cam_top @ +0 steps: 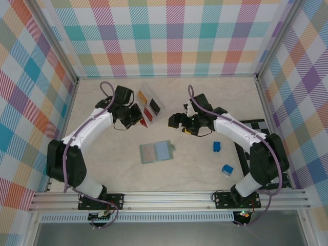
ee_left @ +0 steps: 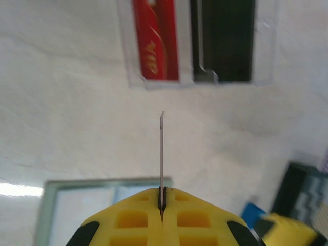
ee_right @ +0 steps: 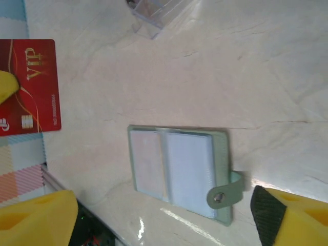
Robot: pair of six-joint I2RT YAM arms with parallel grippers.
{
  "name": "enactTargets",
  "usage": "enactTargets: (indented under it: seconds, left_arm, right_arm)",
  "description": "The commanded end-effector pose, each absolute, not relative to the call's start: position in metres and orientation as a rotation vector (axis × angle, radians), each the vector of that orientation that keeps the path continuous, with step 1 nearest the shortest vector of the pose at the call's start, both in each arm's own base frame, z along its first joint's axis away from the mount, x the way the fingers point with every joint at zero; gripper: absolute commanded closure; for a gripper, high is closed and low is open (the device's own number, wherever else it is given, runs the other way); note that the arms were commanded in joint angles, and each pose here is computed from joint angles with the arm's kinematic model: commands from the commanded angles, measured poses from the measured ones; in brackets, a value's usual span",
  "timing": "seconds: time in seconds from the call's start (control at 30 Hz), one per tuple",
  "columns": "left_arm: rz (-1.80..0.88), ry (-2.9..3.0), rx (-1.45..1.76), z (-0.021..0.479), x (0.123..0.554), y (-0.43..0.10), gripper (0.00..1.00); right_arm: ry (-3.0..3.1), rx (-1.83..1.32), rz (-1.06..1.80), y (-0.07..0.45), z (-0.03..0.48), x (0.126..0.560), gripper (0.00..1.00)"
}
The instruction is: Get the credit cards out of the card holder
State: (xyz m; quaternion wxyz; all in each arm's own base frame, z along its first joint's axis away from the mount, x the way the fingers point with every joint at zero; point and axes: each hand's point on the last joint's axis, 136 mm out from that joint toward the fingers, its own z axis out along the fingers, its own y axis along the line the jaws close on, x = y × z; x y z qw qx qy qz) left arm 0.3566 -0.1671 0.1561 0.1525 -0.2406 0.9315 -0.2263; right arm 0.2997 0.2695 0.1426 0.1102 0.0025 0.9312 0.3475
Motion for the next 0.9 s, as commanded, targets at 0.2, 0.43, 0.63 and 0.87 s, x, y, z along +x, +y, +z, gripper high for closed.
enactTargets:
  seconds: [0.2,0.43,0.63,0.87]
  left_arm:
    - [-0.096,2.574,-0.8,0.138,0.405,-0.142,1.0]
    - [0.005,2.549,-0.784,0.127,0.431,-0.162,1.0]
    - [0.024,2.574,-0.776,0.109,0.442,-0.176,1.0]
    - [0.04,2.58,-0.772,0.094,0.451,-0.18,1.0]
  right_arm:
    - [2.758,-0.045,0.85,0.243,0.129,0.287,0.0]
    - [2.749,-0.055,0.836,0.239,0.129,0.283,0.0]
    - [2.753,-0.045,0.824,0.237,0.128,0.282,0.0]
    - [2.759,-0.033,0.822,0.236,0.13,0.281,0.0]
